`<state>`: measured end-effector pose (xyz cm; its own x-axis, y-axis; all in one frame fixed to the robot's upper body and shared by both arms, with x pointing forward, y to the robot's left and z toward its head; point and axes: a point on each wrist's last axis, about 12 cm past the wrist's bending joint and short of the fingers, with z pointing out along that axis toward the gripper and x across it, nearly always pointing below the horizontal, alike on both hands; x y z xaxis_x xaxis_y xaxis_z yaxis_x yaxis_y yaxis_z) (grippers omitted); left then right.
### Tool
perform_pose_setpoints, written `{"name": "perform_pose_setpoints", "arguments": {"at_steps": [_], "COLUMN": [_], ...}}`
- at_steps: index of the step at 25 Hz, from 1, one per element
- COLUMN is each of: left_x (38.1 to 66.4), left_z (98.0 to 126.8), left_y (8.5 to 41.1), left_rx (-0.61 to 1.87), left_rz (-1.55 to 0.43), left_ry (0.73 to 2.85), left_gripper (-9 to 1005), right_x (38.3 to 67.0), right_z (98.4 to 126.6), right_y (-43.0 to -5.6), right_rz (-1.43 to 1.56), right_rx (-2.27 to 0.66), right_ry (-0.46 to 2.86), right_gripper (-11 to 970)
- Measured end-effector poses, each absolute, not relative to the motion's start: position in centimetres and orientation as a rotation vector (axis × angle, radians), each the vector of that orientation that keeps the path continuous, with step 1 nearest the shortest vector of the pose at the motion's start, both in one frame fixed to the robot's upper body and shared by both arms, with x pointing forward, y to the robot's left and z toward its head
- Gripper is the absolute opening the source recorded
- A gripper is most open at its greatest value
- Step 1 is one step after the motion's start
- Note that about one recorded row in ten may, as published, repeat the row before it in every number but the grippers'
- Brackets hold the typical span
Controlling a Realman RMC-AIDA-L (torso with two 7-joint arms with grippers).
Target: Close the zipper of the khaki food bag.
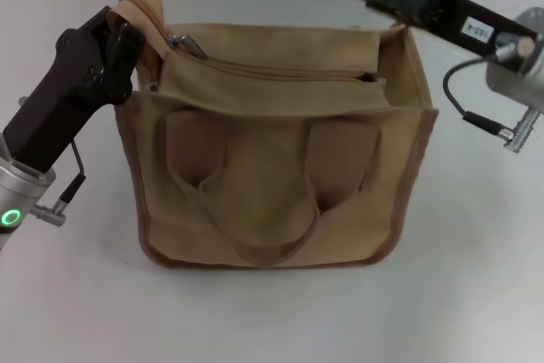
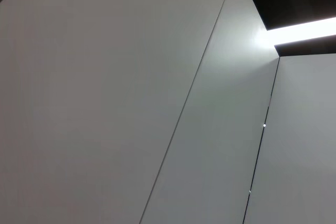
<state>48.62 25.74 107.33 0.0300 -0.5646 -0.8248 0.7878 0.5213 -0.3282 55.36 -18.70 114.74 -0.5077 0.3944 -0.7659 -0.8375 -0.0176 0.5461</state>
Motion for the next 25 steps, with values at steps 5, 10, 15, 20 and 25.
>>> {"name": "perform_pose_setpoints", "arguments": {"at_steps": [5,10,15,20,25], "left_x": [48.7,48.8,49.0,49.1,49.2], "left_z": [107.4,107.5,107.6,107.6,107.7], "left_y": [25.6,25.3,24.8,24.7,24.6], "left_rx": [0.243,0.239,0.250,0.249,0.251], "left_rz": [-1.065,-1.080,-1.092,-1.091,-1.091], "left_ry": [1.124,1.118,1.113,1.110,1.109], "left_gripper": [23,23,23,23,22], "right_x": [55.2,55.6,56.2,56.5,56.4], "right_z": [114.2,113.8,113.6,113.2,113.1], "right_y": [-18.8,-18.5,-17.0,-15.3,-14.9], "right_rz": [1.482,1.302,1.180,1.037,0.986], "right_rx": [-0.627,-0.728,-0.859,-1.016,-1.059], "right_ry": [1.236,1.196,1.206,1.194,1.158], "right_gripper": [15,95,196,379,386]}}
